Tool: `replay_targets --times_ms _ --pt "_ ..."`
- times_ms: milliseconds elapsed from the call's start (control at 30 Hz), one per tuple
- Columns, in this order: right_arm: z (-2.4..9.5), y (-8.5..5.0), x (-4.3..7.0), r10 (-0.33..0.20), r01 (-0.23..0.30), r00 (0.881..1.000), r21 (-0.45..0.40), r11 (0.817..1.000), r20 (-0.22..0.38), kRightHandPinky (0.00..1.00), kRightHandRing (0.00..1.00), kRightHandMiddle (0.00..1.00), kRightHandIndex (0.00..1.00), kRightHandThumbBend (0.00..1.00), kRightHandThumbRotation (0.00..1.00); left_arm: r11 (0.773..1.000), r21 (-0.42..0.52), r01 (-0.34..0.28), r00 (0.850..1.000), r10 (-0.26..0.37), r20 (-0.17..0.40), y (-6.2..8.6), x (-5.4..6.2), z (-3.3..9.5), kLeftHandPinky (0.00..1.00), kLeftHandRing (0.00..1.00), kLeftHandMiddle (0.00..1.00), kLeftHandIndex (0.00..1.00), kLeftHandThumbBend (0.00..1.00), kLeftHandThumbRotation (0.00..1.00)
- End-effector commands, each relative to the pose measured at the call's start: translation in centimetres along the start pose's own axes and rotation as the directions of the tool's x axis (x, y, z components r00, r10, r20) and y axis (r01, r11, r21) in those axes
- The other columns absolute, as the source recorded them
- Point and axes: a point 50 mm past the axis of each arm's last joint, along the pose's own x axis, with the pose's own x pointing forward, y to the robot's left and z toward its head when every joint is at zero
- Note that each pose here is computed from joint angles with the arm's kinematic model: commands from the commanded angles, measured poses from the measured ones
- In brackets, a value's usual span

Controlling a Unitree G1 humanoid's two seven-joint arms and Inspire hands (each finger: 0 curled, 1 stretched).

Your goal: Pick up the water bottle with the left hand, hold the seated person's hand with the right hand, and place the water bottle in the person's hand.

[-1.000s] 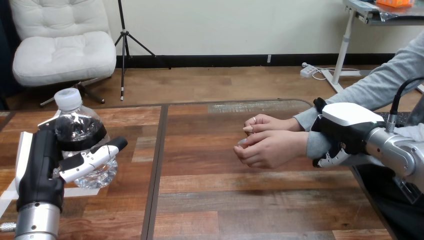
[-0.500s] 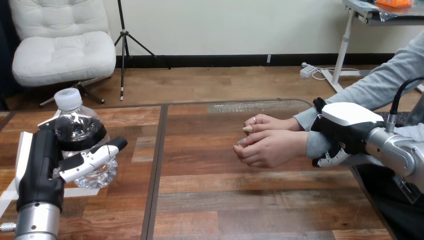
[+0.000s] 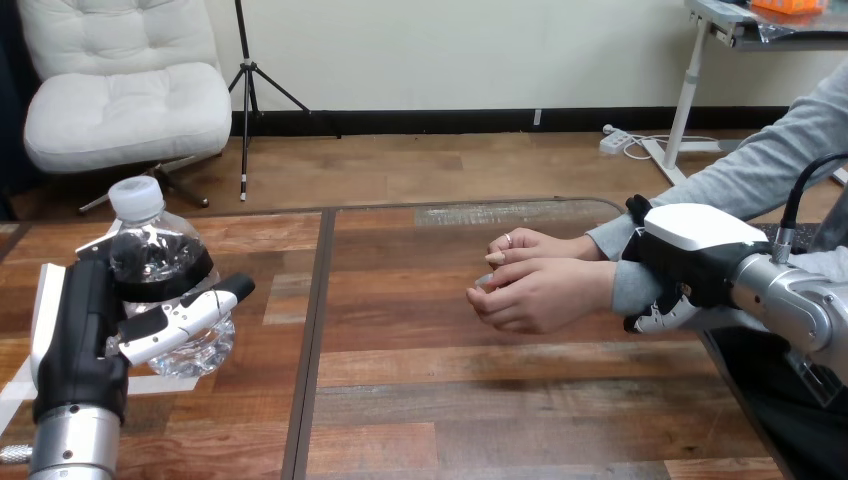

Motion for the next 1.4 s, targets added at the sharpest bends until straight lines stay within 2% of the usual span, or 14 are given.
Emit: replay_targets --times_ms 0,800,1000,1367 --pt "0.6 -3.0 0.2 -0.134 0.133 0.990 0.033 0.991 0.034 0.20 0.25 0.33 0.35 0.48 0.00 1.000 -0.018 -0.015 0.993 0.017 0.119 0.2 1.4 2.3 0.31 0.36 0.40 0.41 0.69 0.00" --pt "0.8 -3.6 0.2 -0.153 0.150 0.987 0.047 0.988 0.046 0.19 0.24 0.32 0.35 0.49 0.00 1.000 -0.012 0.008 0.990 -0.006 0.140 -0.3 1.7 2.5 0.30 0.36 0.39 0.41 0.69 0.00" --pt "0.9 -3.9 0.3 -0.155 0.152 0.987 0.055 0.987 0.049 0.20 0.25 0.32 0.35 0.48 0.00 0.999 -0.045 0.023 0.990 -0.017 0.140 -0.6 1.9 2.6 0.30 0.35 0.39 0.41 0.68 0.00" --pt "1.3 -4.6 0.3 -0.177 0.173 0.982 0.055 0.983 0.072 0.25 0.29 0.36 0.36 0.47 0.00 0.997 -0.060 0.045 0.987 -0.035 0.156 -1.2 2.4 2.8 0.31 0.36 0.39 0.40 0.68 0.00"
